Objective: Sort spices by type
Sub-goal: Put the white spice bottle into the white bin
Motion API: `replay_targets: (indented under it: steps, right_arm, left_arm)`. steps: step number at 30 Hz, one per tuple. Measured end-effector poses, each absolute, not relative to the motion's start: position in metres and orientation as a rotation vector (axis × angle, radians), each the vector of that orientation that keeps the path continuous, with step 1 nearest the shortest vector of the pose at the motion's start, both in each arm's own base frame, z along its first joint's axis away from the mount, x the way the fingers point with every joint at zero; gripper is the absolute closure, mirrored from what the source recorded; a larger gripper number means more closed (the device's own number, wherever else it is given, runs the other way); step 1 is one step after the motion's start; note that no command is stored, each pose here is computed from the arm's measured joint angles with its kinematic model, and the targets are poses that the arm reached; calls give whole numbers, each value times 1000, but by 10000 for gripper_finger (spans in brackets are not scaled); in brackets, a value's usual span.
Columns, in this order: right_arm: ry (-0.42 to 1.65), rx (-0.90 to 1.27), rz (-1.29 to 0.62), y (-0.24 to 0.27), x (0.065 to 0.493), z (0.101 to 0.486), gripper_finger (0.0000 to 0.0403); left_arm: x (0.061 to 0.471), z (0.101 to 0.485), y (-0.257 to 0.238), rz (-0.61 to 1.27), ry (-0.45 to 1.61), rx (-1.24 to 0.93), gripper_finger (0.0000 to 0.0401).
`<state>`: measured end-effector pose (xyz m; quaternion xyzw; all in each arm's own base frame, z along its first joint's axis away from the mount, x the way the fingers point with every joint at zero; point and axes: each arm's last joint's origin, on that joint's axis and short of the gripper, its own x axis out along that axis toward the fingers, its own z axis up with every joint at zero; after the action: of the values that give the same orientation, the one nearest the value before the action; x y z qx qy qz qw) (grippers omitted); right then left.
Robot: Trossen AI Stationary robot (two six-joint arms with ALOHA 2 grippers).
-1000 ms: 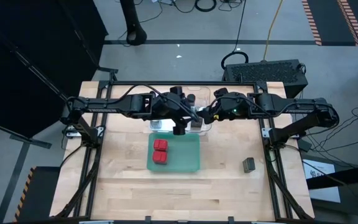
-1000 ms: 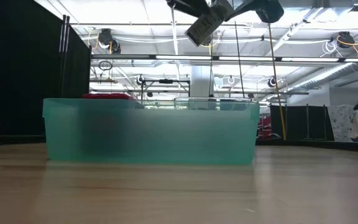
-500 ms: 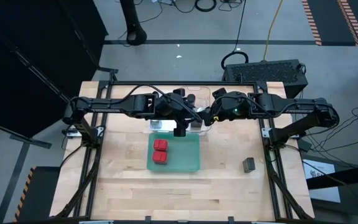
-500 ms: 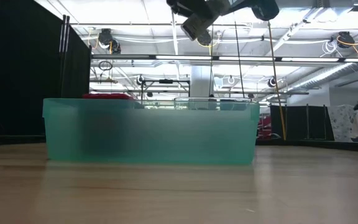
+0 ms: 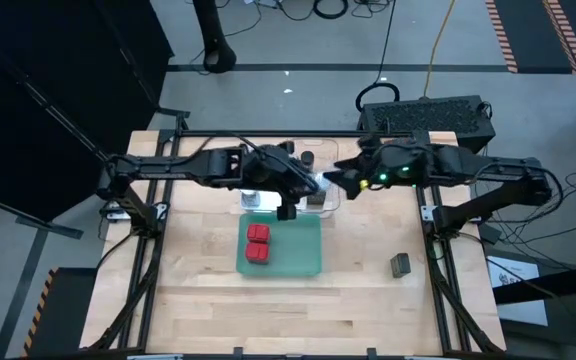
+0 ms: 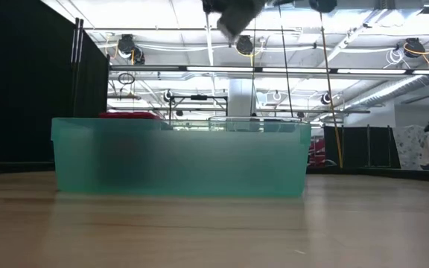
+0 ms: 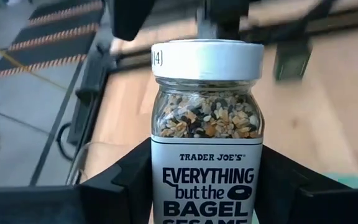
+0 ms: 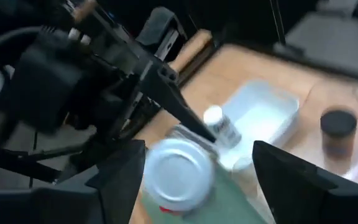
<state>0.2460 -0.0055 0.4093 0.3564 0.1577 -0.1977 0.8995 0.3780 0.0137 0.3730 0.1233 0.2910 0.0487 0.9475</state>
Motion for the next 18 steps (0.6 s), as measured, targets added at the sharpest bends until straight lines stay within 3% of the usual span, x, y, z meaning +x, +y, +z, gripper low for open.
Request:
replay_targets:
  steps: [8, 13, 18]
  right_arm:
    - [212, 473, -312, 7, 215, 437, 118]
    - [149, 235, -196, 25, 234, 442, 118]
    - [109, 99, -240, 28, 260, 436, 118]
  left_arm:
    - [340, 441, 22, 6, 228, 144, 200]
    - [326, 465, 23, 2, 85, 130, 200]
    - [331, 471, 24, -99, -13, 115, 200]
